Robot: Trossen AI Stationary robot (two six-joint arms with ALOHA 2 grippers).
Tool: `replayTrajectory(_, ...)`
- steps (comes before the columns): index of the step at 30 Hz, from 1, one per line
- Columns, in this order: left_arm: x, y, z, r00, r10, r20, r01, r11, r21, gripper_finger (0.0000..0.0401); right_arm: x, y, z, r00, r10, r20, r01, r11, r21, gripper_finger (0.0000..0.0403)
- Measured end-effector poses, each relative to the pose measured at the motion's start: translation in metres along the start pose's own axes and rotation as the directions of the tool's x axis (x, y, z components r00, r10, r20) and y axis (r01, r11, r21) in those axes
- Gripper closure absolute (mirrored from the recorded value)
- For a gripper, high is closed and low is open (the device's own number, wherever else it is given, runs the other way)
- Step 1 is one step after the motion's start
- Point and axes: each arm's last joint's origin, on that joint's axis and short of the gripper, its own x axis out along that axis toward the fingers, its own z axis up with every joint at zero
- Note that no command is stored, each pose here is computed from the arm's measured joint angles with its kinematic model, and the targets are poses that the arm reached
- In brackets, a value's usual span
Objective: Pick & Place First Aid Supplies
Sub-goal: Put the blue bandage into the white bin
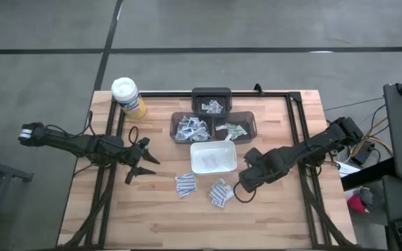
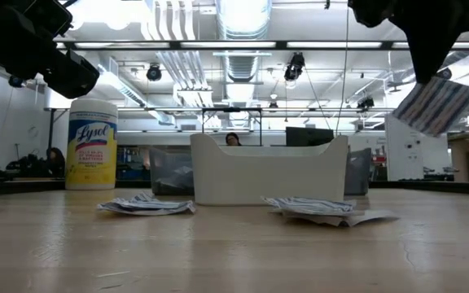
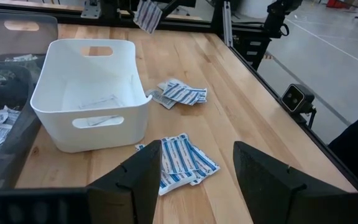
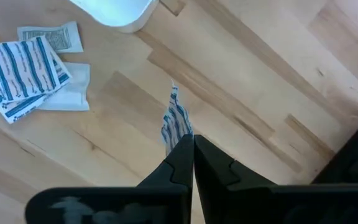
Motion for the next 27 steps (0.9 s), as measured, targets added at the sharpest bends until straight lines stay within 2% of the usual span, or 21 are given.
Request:
replayTrajectory(5,0.000,0.000,0.000,1.000,0.000,0.000,0.000,1.000,0.004,0.0204,-0.010,0.003,0.005,0.998,0.029,0.054,-0.026,0.998,-0.064,0.0395)
replayTrajectory(10,0.000,0.000,0.000,1.000,0.000,0.001,0.000,1.000,0.004,0.0204,-0.027,0.005,0.017,0.988,0.074,0.138,-0.038,0.968,-0.249,0.0395)
replayTrajectory(14,0.000,0.000,0.000,1.000,0.000,0.001,0.000,1.000,0.003,0.0204,-0.040,0.004,0.029,0.972,0.094,0.214,-0.001,0.918,-0.396,0.0395)
replayTrajectory(20,0.000,0.000,0.000,1.000,0.000,0.001,0.000,1.000,0.003,0.0204,-0.051,0.002,0.052,0.952,0.134,0.274,0.054,0.811,-0.583,0.0395)
replayTrajectory(24,0.000,0.000,0.000,1.000,-0.001,0.002,0.001,1.000,0.002,0.0204,-0.054,0.004,0.070,0.928,0.194,0.318,0.070,0.747,-0.661,0.0395)
replayTrajectory(27,0.000,0.000,0.000,1.000,0.000,0.002,0.000,1.000,-0.001,0.0204,-0.055,0.005,0.085,0.901,0.243,0.360,0.080,0.723,-0.686,0.0395)
